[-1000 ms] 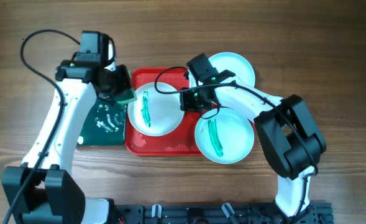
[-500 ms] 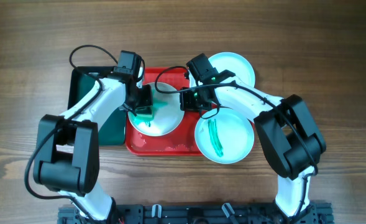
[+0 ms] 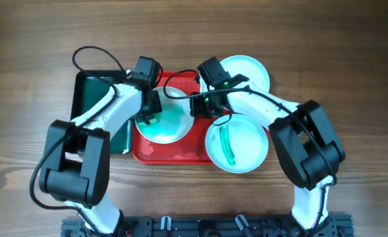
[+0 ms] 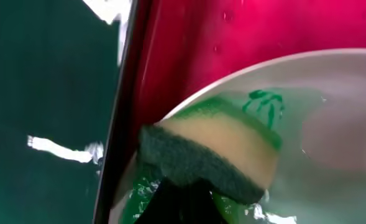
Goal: Clean dirty plates on tray and stack at the side
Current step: 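Tilt the plate with the right gripper and scrub it with the sponge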
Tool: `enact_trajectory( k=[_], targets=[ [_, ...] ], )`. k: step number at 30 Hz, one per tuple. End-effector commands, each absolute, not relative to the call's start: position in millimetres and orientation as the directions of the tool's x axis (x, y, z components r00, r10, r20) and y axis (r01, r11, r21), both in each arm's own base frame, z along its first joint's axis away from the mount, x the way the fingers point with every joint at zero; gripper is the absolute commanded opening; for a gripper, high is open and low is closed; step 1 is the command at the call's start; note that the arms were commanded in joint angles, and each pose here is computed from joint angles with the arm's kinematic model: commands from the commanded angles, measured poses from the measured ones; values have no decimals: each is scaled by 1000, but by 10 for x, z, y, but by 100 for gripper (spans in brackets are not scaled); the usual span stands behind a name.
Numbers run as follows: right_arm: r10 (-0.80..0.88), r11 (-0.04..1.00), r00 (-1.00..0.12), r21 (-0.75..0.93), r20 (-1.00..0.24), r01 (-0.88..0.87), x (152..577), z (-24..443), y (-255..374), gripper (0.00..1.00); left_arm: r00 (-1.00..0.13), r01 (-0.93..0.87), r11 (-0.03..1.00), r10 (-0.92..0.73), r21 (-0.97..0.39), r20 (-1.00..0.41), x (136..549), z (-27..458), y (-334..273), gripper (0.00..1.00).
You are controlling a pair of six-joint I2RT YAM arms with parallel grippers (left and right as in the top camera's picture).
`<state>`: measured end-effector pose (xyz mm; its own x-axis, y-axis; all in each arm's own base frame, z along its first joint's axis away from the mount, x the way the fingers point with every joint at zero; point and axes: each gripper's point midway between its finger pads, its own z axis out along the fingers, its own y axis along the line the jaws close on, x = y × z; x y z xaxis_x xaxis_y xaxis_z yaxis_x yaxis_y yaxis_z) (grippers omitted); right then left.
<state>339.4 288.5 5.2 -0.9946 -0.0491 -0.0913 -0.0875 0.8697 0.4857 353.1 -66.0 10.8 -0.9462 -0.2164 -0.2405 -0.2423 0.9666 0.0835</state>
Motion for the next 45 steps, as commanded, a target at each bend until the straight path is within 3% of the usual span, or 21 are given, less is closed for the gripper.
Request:
enact_trajectory(
  k=[1,4,6,8,10,12,15,17,21,23,25,27,28,30,32,33,35,40,45],
  targets=[
    [-44,875,-996,478,-81,-78,3405,4,2897,6,-948,-183,976,-143,120,-284,3651,-60,-662,4],
    [-52,873,-995,480,-83,-85,3401,6,2901,6,-970,42,975,-11,-217,-241,3641,-35,-1462,4],
    [-54,872,-995,482,-81,-86,3396,9,2905,6,-979,122,923,51,-366,-197,3507,27,-1745,4],
    [-54,872,-995,483,-81,-87,3396,9,2906,6,-986,122,898,61,-424,-154,3401,50,-1828,4],
    [-55,870,-995,485,-79,-87,3392,11,2910,6,-988,70,926,13,-372,-154,3448,10,-1715,4],
    [-55,871,-995,484,-78,-86,3389,10,2908,6,-964,-76,980,-119,-185,-236,3672,-50,-1335,4],
    [-56,871,-996,483,-75,-86,3383,7,2904,6,-868,-337,942,-315,-12,-384,3882,9,-858,4],
    [-59,871,-995,482,-75,-88,3379,6,2902,6,-822,-458,888,-438,-34,-365,3816,-10,-818,4],
    [-61,871,-995,482,-76,-91,3378,6,2902,6,-756,-633,769,-638,-85,-147,3425,-128,-976,4],
    [-62,871,-995,482,-76,-91,3378,6,2902,6,-765,-633,763,-642,-128,-48,3329,-137,-1138,4],
    [-63,870,-995,485,-75,-91,3375,8,2906,6,-900,-426,861,-435,-277,32,3312,-80,-1484,4],
    [-63,870,-995,485,-76,-92,3377,9,2907,6,-975,-206,897,-220,-390,9,3309,-7,-1696,4],
    [-62,869,-995,485,-76,-92,3378,10,2908,6,-998,-13,887,-37,-461,-43,3275,53,-1831,4],
    [-62,869,-995,486,-77,-92,3381,11,2910,6,-996,64,892,31,-448,-82,3285,46,-1810,4],
    [-63,867,-995,489,-76,-93,3377,13,2915,6,-989,-64,942,-104,-329,-106,3442,-34,-1526,4],
    [-63,867,-995,489,-76,-93,3377,13,2915,6,-950,-247,947,-278,-205,-141,3554,-86,-1201,4],
    [-64,868,-995,489,-76,-93,3377,13,2914,6,-855,-460,883,-470,-99,-220,3659,-89,-830,4],
    [-67,867,-995,489,-79,-98,3379,14,2916,6,-899,-414,895,-431,-167,-75,3426,10,-1045,4],
    [-77,866,-994,489,-80,-107,3367,32,2914,4,-896,-348,898,-403,-269,-186,3522,1151,-800,4]
  ],
)
